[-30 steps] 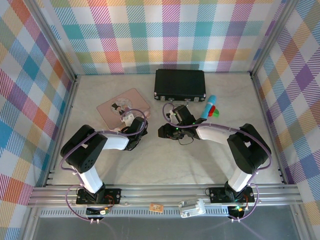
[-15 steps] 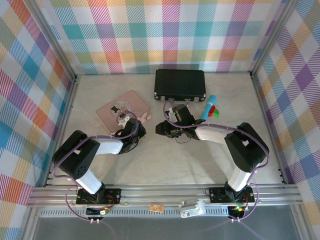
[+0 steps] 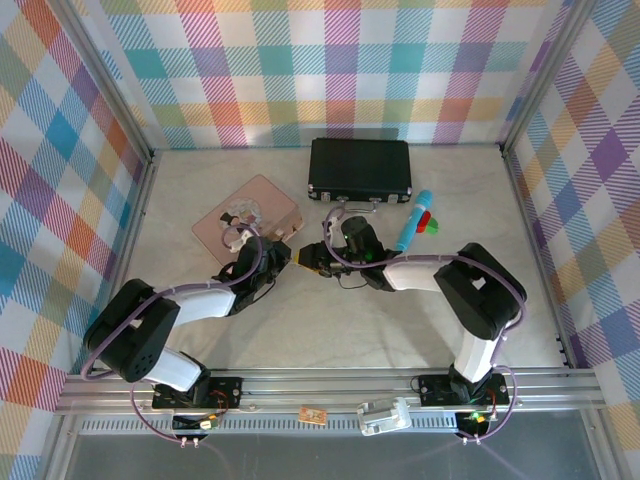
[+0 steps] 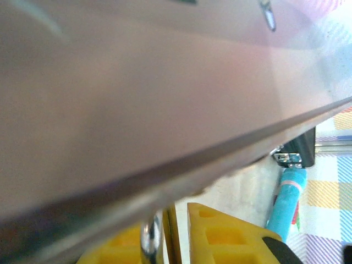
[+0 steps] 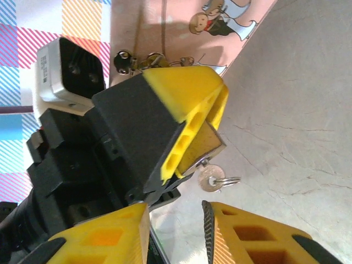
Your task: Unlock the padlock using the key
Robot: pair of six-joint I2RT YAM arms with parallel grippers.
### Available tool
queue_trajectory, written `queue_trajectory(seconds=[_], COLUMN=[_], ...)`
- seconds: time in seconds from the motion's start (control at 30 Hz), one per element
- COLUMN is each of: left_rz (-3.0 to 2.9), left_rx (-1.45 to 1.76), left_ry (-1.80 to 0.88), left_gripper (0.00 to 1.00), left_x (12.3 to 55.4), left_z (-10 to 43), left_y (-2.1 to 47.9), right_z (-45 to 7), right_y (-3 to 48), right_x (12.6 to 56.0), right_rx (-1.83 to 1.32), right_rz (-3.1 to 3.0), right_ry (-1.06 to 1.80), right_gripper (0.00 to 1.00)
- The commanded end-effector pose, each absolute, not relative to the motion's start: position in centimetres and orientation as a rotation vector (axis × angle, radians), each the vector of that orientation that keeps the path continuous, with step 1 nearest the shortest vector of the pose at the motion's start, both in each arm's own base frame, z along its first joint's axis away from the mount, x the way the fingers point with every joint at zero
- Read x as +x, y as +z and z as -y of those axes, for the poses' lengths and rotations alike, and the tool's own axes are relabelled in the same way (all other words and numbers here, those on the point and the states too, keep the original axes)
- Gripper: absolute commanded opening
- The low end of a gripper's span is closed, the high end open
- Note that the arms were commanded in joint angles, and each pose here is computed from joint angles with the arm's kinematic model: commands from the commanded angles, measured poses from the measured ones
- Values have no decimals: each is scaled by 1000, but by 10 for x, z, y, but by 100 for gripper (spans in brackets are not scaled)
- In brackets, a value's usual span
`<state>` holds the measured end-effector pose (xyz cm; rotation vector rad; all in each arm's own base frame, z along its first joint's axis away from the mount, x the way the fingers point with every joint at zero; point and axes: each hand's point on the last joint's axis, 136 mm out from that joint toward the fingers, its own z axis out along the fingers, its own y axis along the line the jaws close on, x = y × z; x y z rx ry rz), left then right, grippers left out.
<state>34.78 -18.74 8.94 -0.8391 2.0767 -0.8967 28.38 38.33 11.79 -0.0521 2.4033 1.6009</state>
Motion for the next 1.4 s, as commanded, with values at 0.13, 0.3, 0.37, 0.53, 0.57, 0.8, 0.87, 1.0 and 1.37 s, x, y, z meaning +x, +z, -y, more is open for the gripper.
queue_trajectory(seconds=[0.13,0.3,0.37,0.53,0.57,0.8,0.87,1.0,1.37], left_rz=[-1915,-1902,-1899,-1876,-1869,-1857,-1849,-1829,-1798], left_rx=[-847,-849,-853,-869,-871,-873,-880,-884,-861], left_ry=[-1053,-1059,-1061,-1071,-1077,-1093,-1101,-1113,-1111], left_gripper=[0,0,0,0,0,0,0,0,0], left_x=[357,357,357,357,357,358,358,357,358], left_z=[191,190,189,187,187,188,188,187,184], left_y=[134,139,139,140,141,144,144,148,151], right_z=[-394,-398,-400,-402,-402,-406,-409,-412,-420], right_y=[119,118,118,117,115,122,123,124,137], right_x=[287,288,288,288,288,290,290,291,290], right_rx=[-18,-1,3,17,21,58,72,101,226], right_rz=[-2356,-2342,-2339,-2335,-2338,-2294,-2282,-2272,-2224], right_ry=[1699,1742,1765,1796,1796,1871,1897,1931,2077], right_gripper=[32,29,27,26,27,19,17,19,8])
